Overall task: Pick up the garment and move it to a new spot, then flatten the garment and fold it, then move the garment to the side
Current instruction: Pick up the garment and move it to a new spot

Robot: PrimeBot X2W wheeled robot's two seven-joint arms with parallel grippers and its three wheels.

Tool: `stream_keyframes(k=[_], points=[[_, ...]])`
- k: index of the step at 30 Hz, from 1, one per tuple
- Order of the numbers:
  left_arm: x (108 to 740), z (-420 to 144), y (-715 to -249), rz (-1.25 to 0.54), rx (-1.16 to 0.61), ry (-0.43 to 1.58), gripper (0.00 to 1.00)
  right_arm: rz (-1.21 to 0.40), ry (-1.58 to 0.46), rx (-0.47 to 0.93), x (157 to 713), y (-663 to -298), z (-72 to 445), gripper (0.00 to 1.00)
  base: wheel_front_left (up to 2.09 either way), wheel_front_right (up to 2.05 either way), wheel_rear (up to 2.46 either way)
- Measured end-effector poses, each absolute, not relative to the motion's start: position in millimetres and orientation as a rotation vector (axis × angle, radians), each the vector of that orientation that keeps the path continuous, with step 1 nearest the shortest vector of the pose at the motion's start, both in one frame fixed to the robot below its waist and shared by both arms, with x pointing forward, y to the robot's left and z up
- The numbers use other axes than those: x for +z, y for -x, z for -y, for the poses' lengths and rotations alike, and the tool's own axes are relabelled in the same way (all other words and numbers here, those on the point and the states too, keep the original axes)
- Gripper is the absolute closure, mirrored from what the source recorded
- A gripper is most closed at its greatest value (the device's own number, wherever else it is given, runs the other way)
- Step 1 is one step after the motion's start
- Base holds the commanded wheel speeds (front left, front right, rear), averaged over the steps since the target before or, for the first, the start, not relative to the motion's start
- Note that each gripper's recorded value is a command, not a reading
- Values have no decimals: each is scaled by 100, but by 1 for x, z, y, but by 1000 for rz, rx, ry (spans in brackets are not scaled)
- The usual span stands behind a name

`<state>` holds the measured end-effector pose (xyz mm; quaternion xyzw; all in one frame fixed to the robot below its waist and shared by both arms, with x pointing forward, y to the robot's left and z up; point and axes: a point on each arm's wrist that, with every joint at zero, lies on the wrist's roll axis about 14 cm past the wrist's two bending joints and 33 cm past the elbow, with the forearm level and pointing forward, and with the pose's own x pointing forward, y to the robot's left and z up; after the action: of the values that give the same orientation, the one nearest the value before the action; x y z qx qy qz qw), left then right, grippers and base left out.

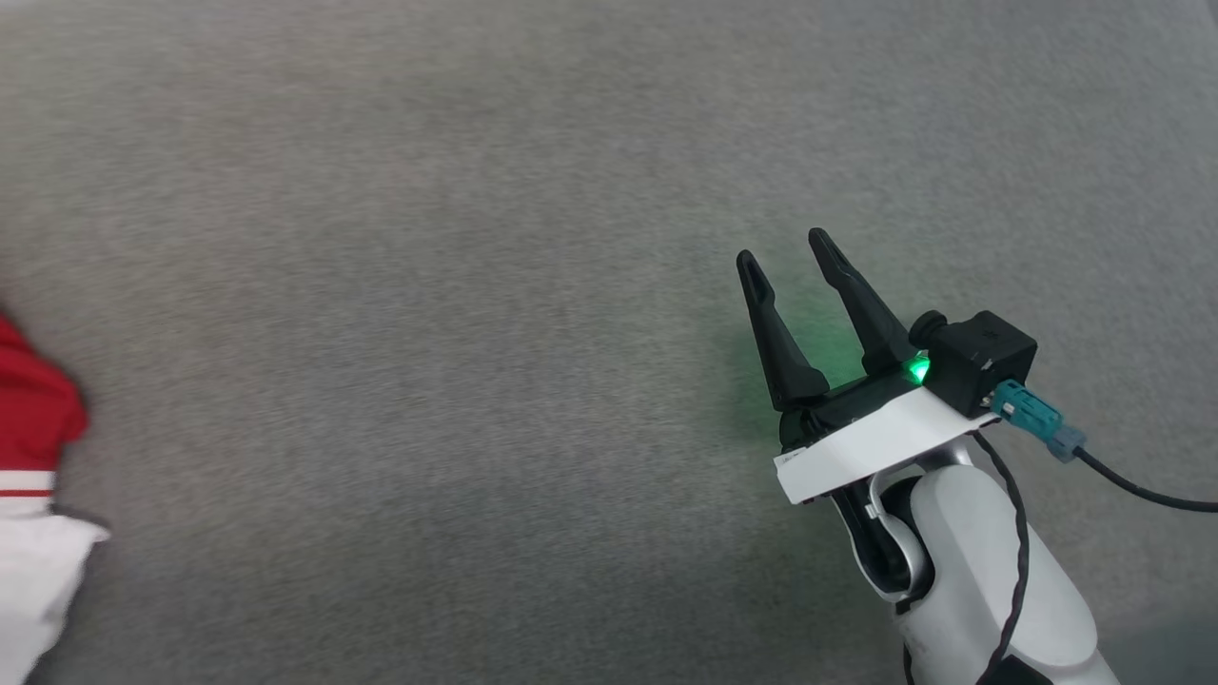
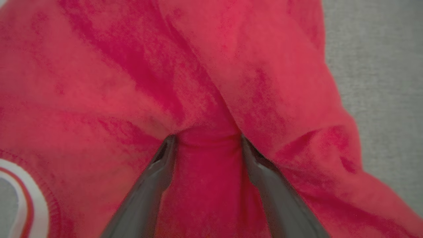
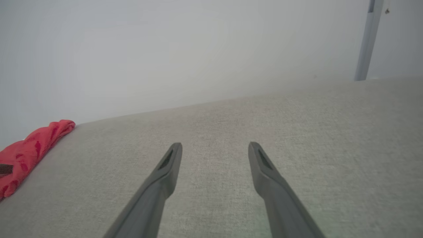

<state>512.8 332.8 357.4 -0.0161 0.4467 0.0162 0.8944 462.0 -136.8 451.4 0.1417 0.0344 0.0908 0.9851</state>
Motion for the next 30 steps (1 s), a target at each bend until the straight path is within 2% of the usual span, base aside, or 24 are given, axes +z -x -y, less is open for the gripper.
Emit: stream_keyframes(k=[3, 4, 5, 6, 7, 15, 21, 24, 30], points=[[345, -332, -519, -970, 27, 17, 0, -83, -281, 147, 445, -459, 149, 0, 0, 0, 0], [342, -330, -521, -987, 25, 20, 14, -87, -279, 138, 444, -458, 153, 0, 0, 0, 0], [339, -329, -522, -1002, 20, 19, 45, -89, -277, 129, 443, -457, 156, 0, 0, 0, 0], [337, -328, -524, -1007, 17, 15, 83, -91, -275, 122, 442, -456, 158, 0, 0, 0, 0], [336, -329, -525, -1008, 21, 23, 100, -91, -276, 116, 442, -456, 161, 0, 0, 0, 0], [367, -309, -544, -809, -20, -7, 100, -47, -282, 110, 461, -452, 163, 0, 0, 0, 0], [421, -235, -562, -652, -237, -12, 100, -7, -310, 122, 479, -444, 157, 0, 0, 0, 0], [448, -204, -563, -595, -345, -55, 100, 12, -331, 121, 487, -439, 157, 0, 0, 0, 0], [488, -107, -556, -477, -631, -92, 100, 28, -359, 73, 492, -427, 172, 0, 0, 0, 0]])
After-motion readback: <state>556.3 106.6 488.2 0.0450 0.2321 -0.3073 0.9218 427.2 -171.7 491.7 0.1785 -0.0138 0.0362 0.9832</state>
